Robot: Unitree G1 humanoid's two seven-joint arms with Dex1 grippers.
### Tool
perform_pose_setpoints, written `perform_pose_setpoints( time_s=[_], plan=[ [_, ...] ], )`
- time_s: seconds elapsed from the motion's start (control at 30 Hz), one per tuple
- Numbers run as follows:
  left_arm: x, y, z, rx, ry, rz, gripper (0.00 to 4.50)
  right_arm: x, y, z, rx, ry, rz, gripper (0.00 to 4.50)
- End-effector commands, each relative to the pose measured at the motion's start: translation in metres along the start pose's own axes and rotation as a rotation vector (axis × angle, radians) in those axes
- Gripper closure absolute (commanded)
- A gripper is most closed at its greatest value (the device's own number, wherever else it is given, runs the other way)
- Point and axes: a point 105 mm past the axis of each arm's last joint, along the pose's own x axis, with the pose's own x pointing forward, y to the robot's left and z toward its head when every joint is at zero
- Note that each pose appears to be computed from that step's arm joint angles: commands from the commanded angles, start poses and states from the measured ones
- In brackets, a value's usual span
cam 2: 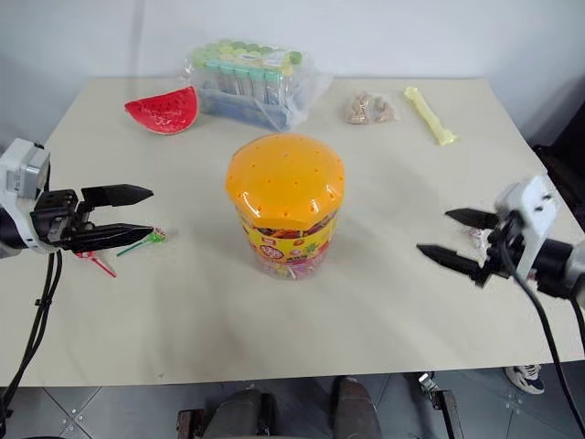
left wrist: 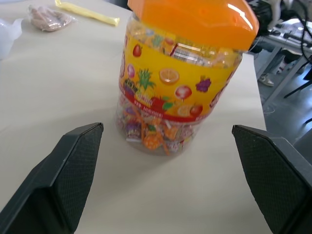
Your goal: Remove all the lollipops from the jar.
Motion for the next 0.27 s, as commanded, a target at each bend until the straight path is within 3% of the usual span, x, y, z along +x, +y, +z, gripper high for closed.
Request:
perform_pose_setpoints(
  time_s=[0.03,0.27],
  plan=[
    [-0.020,-0.001,-0.002,0.030,0.016,0.048,0.00,0.006,0.011,-0.001,-0.113,0.002,0.103,0.02],
    [-0.040,-0.012,-0.012,0.032,-0.007,0.072,0.00,0.017,0.007,-0.007,-0.151,-0.010,0.148,0.02]
  ],
)
